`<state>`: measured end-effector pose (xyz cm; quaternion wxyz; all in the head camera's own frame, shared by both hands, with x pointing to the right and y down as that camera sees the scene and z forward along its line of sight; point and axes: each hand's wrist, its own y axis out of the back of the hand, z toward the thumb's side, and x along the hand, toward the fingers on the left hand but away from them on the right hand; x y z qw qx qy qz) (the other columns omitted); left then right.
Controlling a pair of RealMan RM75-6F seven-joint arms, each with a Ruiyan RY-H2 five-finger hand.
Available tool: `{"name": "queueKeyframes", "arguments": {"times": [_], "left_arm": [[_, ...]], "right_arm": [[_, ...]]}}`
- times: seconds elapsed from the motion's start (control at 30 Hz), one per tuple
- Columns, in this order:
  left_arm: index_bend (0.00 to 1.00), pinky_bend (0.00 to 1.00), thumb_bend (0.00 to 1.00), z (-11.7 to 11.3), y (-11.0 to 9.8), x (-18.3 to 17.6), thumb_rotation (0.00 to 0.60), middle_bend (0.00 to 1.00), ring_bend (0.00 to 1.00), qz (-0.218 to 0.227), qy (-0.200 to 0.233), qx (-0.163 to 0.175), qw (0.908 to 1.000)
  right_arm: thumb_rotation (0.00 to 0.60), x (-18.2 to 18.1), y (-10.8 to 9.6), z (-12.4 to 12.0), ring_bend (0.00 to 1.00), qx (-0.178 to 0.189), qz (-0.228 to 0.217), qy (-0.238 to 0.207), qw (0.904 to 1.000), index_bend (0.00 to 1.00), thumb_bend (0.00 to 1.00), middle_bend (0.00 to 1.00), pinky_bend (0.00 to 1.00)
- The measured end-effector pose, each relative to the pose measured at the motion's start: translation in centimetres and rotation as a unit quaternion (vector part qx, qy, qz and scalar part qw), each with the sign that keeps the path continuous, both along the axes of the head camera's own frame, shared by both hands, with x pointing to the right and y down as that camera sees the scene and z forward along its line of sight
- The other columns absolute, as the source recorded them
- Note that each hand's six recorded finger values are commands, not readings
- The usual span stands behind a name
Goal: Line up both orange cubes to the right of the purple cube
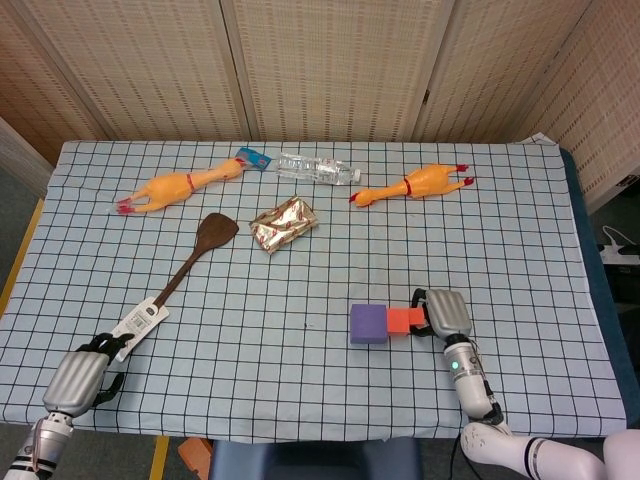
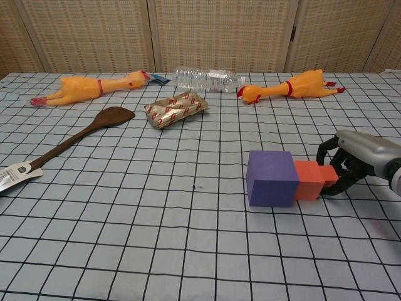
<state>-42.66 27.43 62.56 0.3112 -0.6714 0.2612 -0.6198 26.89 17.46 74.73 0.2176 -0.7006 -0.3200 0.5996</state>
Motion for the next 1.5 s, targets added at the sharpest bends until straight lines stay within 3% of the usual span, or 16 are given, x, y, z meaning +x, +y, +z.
{"name": "queueKeyframes", "arguments": {"times": [0.4, 0.53, 0.63, 0.93, 1.0, 1.13, 1.27, 1.5], "left_arm": [[0.19, 0.38, 0.45, 0.0, 0.1, 0.1, 0.600, 0.28, 0.16, 0.001, -0.001, -0.005, 1.0000], [0.19, 0.38, 0.45, 0.0, 0.1, 0.1, 0.600, 0.28, 0.16, 0.000, -0.001, -0.005, 1.0000], [0.19, 0.38, 0.45, 0.0, 0.1, 0.1, 0.600, 0.28, 0.16, 0.001, -0.001, -0.004, 1.0000], [0.19, 0.38, 0.45, 0.0, 0.2, 0.2, 0.600, 0.28, 0.17, 0.003, -0.001, -0.006, 1.0000], [0.19, 0.38, 0.46, 0.0, 0.2, 0.2, 0.600, 0.28, 0.17, 0.003, -0.001, -0.007, 1.0000], [0.19, 0.38, 0.45, 0.1, 0.2, 0.2, 0.600, 0.28, 0.17, 0.002, -0.002, -0.008, 1.0000], [0.19, 0.38, 0.46, 0.1, 0.2, 0.2, 0.600, 0.28, 0.17, 0.002, -0.001, -0.008, 1.0000], [0.19, 0.38, 0.45, 0.1, 0.2, 0.3, 0.600, 0.28, 0.17, 0.003, 0.000, -0.008, 1.0000]], "right_arm": [[0.600, 0.2, -0.1, -0.3, 0.96, 0.002, 0.004, 0.000, 1.0000, 0.65, 0.07, 0.86, 1.00], [0.600, 0.5, -0.1, -0.5, 0.96, -0.005, -0.001, -0.002, 1.0000, 0.43, 0.06, 0.86, 1.00], [0.600, 0.7, -0.1, -0.8, 0.96, -0.010, -0.005, -0.004, 0.9999, 0.32, 0.06, 0.86, 1.00], [0.600, 1.3, 0.0, -1.1, 0.96, -0.018, -0.003, -0.007, 0.9998, 0.22, 0.06, 0.86, 1.00], [0.600, 1.5, -0.1, -1.2, 0.96, -0.018, -0.003, -0.007, 0.9998, 0.22, 0.06, 0.86, 1.00], [0.600, 1.7, 0.0, -1.8, 0.96, -0.021, -0.003, -0.011, 0.9997, 0.39, 0.06, 0.86, 1.00], [0.600, 1.9, 0.0, -3.3, 0.96, -0.014, 0.000, -0.015, 0.9998, 0.42, 0.09, 0.86, 1.00], [0.600, 2.8, 0.2, -4.7, 0.96, -0.018, 0.002, 0.005, 0.9998, 0.41, 0.29, 0.86, 1.00]]}}
